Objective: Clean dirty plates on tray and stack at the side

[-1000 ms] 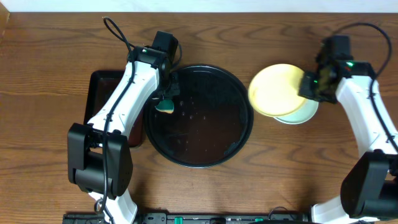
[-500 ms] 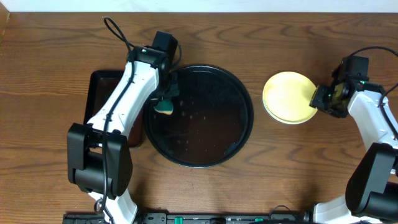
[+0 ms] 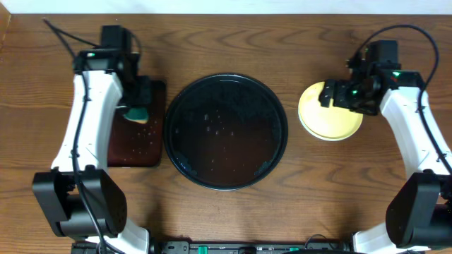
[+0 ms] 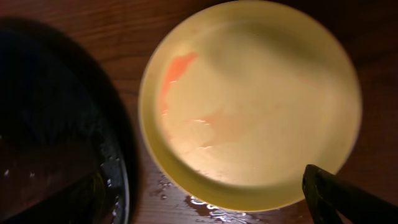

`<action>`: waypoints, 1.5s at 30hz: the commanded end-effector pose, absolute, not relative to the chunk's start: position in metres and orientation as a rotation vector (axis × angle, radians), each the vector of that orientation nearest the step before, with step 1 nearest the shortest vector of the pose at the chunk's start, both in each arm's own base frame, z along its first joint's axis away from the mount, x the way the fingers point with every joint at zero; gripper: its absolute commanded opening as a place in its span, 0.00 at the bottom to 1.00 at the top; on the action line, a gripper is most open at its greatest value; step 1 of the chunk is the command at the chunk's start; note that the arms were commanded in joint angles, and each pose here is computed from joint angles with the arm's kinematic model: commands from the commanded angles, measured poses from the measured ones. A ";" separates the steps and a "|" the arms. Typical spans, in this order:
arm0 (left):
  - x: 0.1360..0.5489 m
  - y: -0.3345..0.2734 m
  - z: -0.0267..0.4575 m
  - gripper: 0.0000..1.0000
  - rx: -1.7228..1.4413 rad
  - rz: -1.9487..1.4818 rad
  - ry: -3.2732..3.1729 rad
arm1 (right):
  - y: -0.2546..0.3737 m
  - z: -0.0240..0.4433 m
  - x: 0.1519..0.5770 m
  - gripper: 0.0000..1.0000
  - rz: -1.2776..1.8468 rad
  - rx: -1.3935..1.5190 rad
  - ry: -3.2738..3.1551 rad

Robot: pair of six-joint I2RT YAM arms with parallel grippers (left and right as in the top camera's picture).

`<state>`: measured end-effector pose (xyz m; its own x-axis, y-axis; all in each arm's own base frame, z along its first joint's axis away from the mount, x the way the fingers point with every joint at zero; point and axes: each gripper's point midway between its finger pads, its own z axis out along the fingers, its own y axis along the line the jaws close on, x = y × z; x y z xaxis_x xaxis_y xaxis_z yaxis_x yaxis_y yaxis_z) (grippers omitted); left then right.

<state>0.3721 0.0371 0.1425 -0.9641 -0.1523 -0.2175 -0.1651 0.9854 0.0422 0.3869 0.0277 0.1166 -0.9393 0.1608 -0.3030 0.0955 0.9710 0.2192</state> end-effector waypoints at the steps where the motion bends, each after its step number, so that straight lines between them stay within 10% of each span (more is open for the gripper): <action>1: 0.364 0.058 0.111 0.07 -0.236 0.114 3.000 | 0.043 0.127 0.388 0.99 0.304 0.108 2.774; 10: 0.352 0.061 0.039 0.08 -0.265 0.094 3.177 | 0.053 0.127 0.387 0.99 0.311 0.070 2.779; 16: 0.351 0.051 0.031 0.75 -0.268 0.008 3.205 | 0.052 0.126 0.385 0.99 0.306 0.073 2.785; 34: 0.340 0.049 0.221 0.78 -0.352 0.021 2.793 | 0.055 0.257 0.362 0.99 0.333 0.019 2.757; 45: 0.333 0.049 0.238 0.78 -0.346 0.022 2.739 | 0.050 0.363 0.250 0.99 0.325 -0.053 2.589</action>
<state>0.3329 0.0484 0.2348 -0.9044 -0.2250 -0.3626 -0.2310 0.9726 -0.0274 0.2798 0.0484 0.3368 -0.9013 0.0454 -0.4308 -0.0558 0.9741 0.2193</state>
